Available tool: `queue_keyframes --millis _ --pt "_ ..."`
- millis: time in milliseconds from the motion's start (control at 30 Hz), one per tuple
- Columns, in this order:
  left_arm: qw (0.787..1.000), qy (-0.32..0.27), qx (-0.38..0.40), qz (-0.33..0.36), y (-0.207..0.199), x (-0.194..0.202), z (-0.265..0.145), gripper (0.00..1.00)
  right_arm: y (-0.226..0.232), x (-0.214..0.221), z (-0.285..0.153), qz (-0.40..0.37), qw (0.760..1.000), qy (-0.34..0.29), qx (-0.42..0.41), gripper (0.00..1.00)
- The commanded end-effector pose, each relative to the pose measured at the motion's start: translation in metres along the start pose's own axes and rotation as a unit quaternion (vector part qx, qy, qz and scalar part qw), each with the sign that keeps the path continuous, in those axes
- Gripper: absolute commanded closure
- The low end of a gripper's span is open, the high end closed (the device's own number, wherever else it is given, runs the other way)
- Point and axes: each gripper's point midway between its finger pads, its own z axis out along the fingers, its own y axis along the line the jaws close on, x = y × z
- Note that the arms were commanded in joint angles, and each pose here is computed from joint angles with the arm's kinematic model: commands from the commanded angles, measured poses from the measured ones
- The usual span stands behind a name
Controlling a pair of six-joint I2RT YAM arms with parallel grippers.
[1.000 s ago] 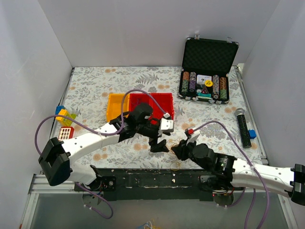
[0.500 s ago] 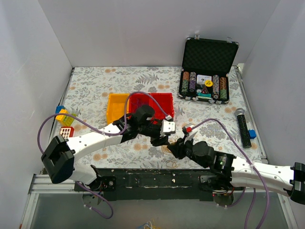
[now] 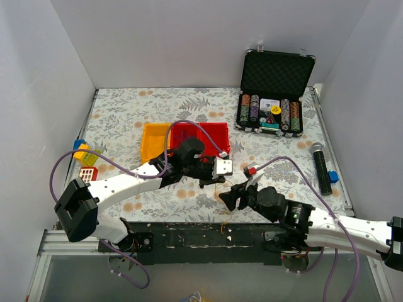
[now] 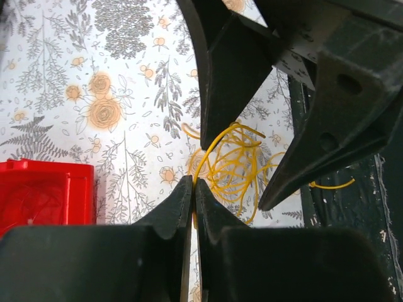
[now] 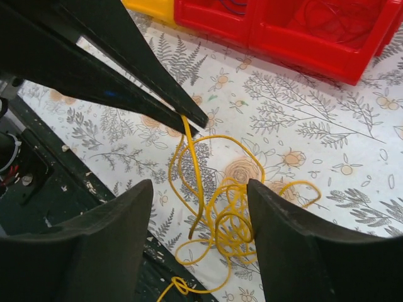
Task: Untangle the cables
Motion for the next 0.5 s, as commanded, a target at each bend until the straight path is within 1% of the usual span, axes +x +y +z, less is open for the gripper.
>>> queue_keyframes --millis 0,167,233,333,467 --pt "0.999 -0.012 -0.043 0.005 0.018 -0.024 -0.012 1.00 -0.008 -0.023 -0.011 0.015 0.999 -0.033 0.032 0.27" --pt "0.999 -0.023 -0.039 -0.010 0.010 -0.034 -0.023 1.00 -0.014 -0.044 -0.026 0.024 0.996 -0.085 0.027 0.25" --pt "0.999 -0.029 -0.037 -0.016 0.008 -0.038 -0.025 1.00 -0.011 -0.049 -0.028 0.022 0.995 -0.095 0.020 0.25" --pt "0.998 -0.037 -0.037 -0.022 0.007 -0.045 -0.028 1.00 -0.003 -0.050 -0.023 0.015 0.996 -0.091 0.006 0.25" --pt "0.997 -0.058 -0.041 -0.030 0.010 -0.067 -0.035 1.00 0.010 -0.046 -0.010 0.007 0.997 -0.079 -0.014 0.26"
